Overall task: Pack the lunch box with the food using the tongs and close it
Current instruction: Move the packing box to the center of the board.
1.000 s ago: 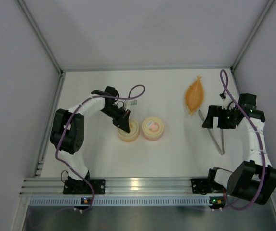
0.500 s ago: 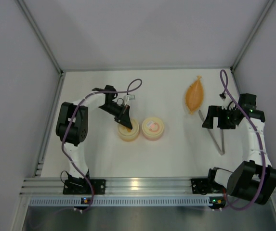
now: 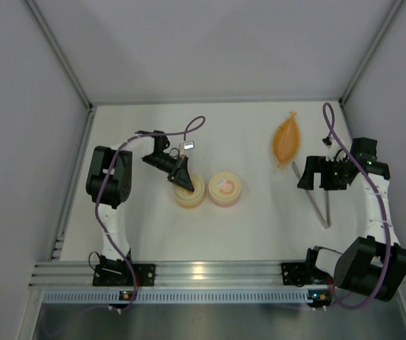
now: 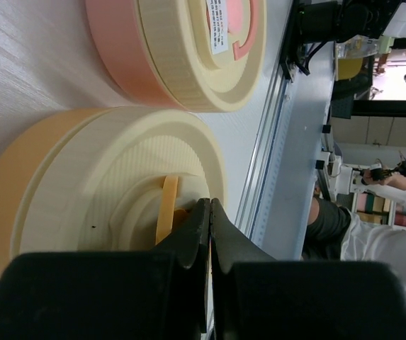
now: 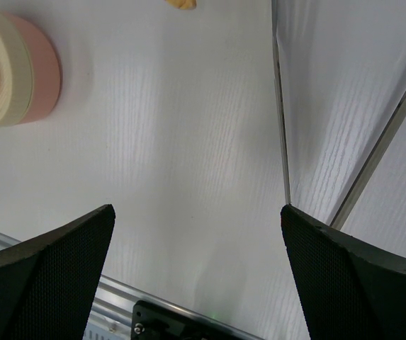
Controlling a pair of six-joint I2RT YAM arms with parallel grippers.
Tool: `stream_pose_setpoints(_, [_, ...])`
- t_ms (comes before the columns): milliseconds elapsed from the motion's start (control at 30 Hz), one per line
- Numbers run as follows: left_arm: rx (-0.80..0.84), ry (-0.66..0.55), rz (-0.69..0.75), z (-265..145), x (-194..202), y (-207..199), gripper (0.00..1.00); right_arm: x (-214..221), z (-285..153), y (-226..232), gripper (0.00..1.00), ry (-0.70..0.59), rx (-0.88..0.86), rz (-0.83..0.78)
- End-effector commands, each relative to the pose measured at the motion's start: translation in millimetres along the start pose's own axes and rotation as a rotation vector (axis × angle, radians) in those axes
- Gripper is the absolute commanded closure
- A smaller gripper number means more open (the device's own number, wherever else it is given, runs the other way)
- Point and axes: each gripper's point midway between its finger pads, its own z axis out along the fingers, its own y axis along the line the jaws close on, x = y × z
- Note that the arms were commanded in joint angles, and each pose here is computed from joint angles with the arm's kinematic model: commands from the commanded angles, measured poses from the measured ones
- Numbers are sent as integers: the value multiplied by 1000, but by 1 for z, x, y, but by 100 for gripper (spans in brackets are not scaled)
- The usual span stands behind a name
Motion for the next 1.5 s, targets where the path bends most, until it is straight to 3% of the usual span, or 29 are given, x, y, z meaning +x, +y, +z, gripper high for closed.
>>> stream_pose_setpoints(0, [11,33,13,2,11,17,100,-11,-8,10,1,-39,-25,-51])
stream_pose_setpoints(200, [47,0,5,-6,4,18,100,-12,-13,12,1,-44,-23,-64])
stream_pose_setpoints(700, [6,-65,87,-41,-19,-39,100,-13,-10,14,1,-45,-41,-52])
stream_pose_setpoints(1133, [-52,-93,48,-41,-36,-4,100,-12,-8,13,1,-39,-39,-52])
stream_pose_setpoints(1467, [-98,-75,15,-36,-26,23,100,-11,-6,12,1,-37,-41,-48])
